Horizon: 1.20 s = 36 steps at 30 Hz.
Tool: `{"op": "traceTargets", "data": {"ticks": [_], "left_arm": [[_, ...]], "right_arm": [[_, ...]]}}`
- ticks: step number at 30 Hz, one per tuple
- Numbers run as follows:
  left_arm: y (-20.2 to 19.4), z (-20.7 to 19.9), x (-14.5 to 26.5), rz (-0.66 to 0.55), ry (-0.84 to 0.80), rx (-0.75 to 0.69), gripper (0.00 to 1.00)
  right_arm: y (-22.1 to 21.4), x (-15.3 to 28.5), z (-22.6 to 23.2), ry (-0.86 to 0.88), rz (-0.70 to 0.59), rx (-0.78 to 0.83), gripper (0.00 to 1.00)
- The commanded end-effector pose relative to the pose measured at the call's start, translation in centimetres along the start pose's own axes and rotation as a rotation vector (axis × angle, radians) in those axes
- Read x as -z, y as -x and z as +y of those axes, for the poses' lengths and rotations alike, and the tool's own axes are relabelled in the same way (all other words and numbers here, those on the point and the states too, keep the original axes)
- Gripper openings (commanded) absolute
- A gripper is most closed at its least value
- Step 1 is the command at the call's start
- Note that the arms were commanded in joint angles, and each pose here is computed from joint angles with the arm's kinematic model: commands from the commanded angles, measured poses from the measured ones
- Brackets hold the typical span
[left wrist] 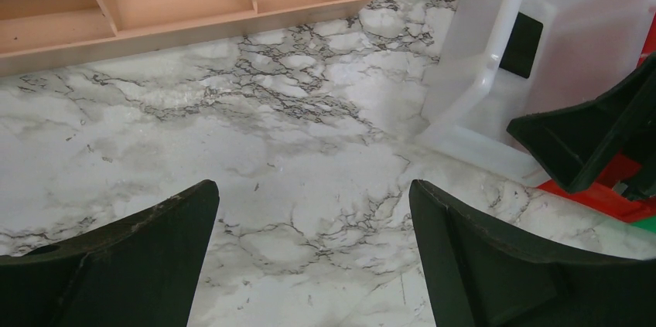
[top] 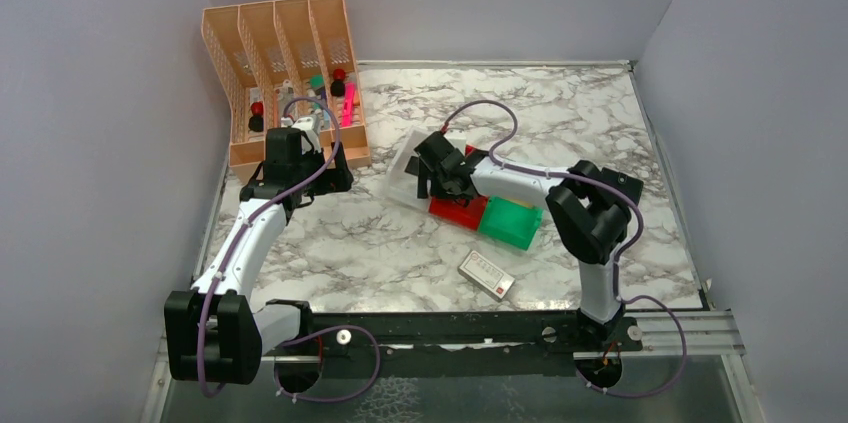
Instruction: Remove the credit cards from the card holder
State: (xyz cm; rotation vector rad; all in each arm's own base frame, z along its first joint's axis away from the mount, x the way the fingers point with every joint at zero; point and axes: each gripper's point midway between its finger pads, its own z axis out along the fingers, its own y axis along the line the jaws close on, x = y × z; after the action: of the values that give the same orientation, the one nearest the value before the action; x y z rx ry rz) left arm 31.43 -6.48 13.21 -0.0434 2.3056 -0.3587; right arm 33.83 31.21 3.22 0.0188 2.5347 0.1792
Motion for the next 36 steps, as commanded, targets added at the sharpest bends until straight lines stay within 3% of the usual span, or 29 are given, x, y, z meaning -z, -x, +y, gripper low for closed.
{"op": "traceTargets", "data": {"ticks": [1,8,19,26,33,36], "left_arm": [[0.0,0.4,0.0,0.001,0.02,-0.011,0.97],[-0.1,0.4,-0.1,0.005,0.021,-0.011,0.97],[-0.4,0.4,-0.3,0.018,0.021,-0.01,0.97],[-0.4,0.5,-0.4,0.022,0.021,-0.011,0.97],[-0.5,0.5,-0.3,0.024,0.023,-0.012,0.97],[-0.5,0.5,-0.3,0.022,0.022,-0.012,0.97]], "right_arm": [[-0.6,1.6,1.9,0.119,0.0,0.157,0.8],[-3.7,2.8,4.4,0.361,0.006,0.404,0.75],[-7.2,3.8,5.4,0.46,0.034,0.698,0.72],[-4.7,3.4,5.2,0.326,-0.016,0.555,0.76],[-2.5,0.9,4.8,0.115,-0.037,0.362,0.71],[-1.5,0.0,5.6,0.12,-0.056,0.335,0.7]]}}
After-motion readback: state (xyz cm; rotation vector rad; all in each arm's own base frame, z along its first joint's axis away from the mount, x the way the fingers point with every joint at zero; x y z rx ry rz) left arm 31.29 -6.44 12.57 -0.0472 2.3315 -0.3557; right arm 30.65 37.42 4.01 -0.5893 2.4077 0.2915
